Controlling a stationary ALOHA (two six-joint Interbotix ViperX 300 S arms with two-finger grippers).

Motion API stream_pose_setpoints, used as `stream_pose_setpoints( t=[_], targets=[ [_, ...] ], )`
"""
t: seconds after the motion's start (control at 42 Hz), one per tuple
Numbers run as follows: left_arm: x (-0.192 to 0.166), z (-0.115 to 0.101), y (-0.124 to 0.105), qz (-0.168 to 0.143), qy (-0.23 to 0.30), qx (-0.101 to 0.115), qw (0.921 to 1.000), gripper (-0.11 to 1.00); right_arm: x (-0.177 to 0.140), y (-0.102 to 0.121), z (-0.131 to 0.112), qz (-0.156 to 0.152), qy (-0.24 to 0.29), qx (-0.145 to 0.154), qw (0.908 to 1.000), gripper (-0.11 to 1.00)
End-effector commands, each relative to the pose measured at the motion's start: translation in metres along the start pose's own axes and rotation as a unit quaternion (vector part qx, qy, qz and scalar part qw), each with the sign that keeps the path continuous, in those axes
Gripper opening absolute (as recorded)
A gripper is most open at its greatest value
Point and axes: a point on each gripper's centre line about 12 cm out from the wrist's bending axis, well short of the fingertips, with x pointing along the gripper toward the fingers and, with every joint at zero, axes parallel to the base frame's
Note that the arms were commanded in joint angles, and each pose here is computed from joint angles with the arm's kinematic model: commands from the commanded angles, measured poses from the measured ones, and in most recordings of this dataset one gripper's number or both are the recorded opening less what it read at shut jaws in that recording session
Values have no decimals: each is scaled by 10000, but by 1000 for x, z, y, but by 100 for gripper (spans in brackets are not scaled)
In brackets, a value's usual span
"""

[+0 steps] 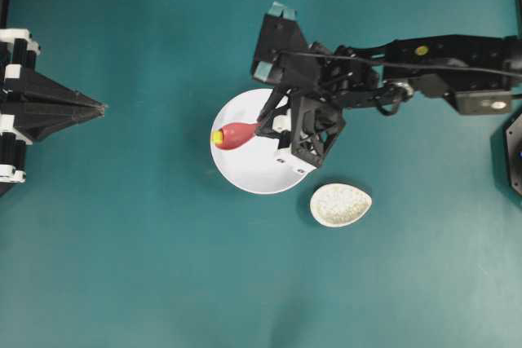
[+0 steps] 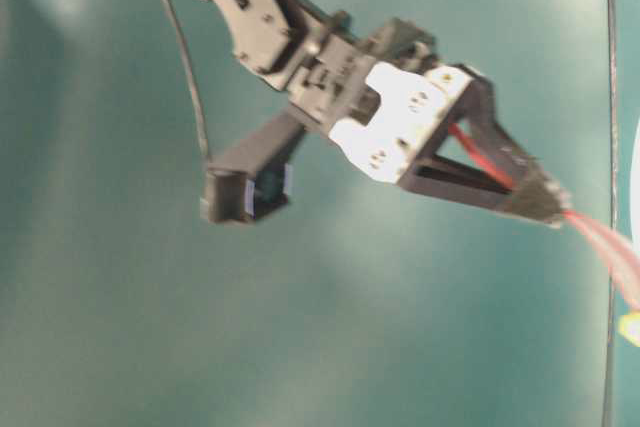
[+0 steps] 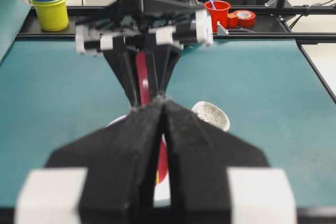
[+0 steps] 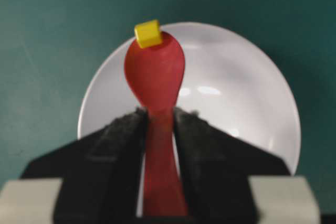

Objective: Scoop the yellow hexagonal prism block from the bowl with a spoon using the right arm.
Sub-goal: 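Raise the spoon with the yellow block out of the bowl, right gripper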

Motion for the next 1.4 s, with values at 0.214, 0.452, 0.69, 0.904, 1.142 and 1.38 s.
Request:
stream_pose_setpoints(
  t=[0.214, 0.452, 0.69, 0.904, 1.142, 1.38],
  targets=[
    [2, 2, 0, -9, 0, 0, 10000, 1, -54, 6, 14, 117, -1360, -97, 9906, 24],
    [2, 3, 0, -9, -15, -8, 10000, 1, -99, 14, -3, 282, -2447, -317, 9687, 24],
    [2, 4, 0, -9, -23, -8, 10000, 1, -129, 19, -14, 449, -2918, -351, 9548, 24],
    [2, 4, 0, -9, -38, -31, 10000, 1, -130, 19, -13, 451, -2948, -357, 9538, 24],
    [2, 4, 0, -9, -38, -31, 10000, 1, -129, 19, -15, 445, -2934, -357, 9543, 24],
    [2, 4, 0, -9, -46, -31, 10000, 1, -125, 18, -16, 435, -2891, -342, 9557, 24]
  ],
)
